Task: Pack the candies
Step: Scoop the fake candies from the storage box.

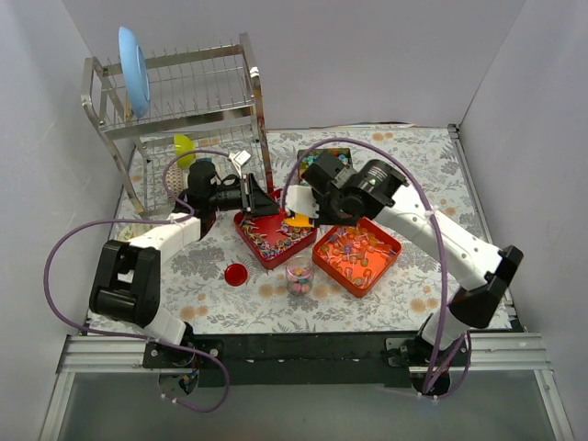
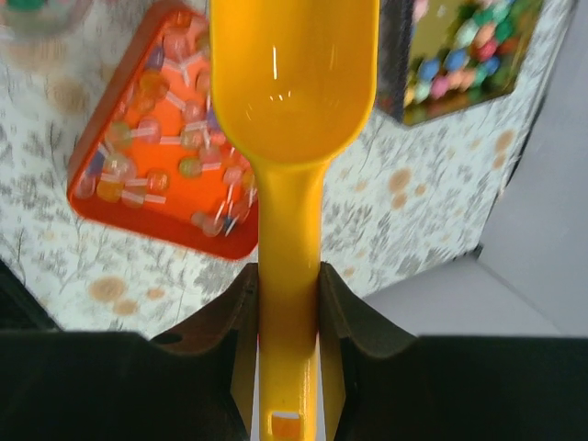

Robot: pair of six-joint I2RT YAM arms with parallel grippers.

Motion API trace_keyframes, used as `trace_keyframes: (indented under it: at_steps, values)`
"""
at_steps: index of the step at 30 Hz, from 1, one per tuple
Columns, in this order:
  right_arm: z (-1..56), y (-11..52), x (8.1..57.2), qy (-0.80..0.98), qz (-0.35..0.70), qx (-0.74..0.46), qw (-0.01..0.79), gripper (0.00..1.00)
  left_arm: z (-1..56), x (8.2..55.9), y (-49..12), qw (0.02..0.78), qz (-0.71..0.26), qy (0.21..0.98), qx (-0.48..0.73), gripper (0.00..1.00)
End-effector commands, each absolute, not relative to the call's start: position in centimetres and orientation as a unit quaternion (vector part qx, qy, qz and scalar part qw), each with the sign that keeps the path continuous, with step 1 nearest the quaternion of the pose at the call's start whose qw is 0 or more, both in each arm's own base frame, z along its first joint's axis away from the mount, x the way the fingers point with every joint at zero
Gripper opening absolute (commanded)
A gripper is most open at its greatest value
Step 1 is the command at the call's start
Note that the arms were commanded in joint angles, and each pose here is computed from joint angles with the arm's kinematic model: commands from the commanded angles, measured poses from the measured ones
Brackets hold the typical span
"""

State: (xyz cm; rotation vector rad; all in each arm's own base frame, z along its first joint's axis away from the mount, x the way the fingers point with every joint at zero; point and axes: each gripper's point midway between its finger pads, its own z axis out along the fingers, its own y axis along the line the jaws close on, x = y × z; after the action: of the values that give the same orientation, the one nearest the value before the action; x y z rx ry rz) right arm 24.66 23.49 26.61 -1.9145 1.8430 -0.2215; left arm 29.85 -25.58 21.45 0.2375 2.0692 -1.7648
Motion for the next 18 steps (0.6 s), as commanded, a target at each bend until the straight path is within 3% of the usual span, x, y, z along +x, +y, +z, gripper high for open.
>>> trace_keyframes:
  at_steps: [1,3,5,18]
  values:
    - [25.9,17.3,23.2,0.695,-0.12,-0.674,0.219,0.01,23.6,28.7,-24.7,0.245,-0.609,0.746,0.112,0.32]
    - [24.1,14.0,22.6,0.705,-0.145,-0.668,0.189,0.01,23.4,28.0,-24.3,0.261,-0.597,0.75,0.111,0.42]
    - [22.4,11.2,22.3,0.722,-0.16,-0.655,0.155,0.01,22.9,27.6,-24.0,0.262,-0.59,0.756,0.108,0.46]
    - [18.3,6.1,22.5,0.701,-0.224,-0.676,0.03,0.01,20.7,26.6,-23.4,0.255,-0.574,0.773,0.092,0.49]
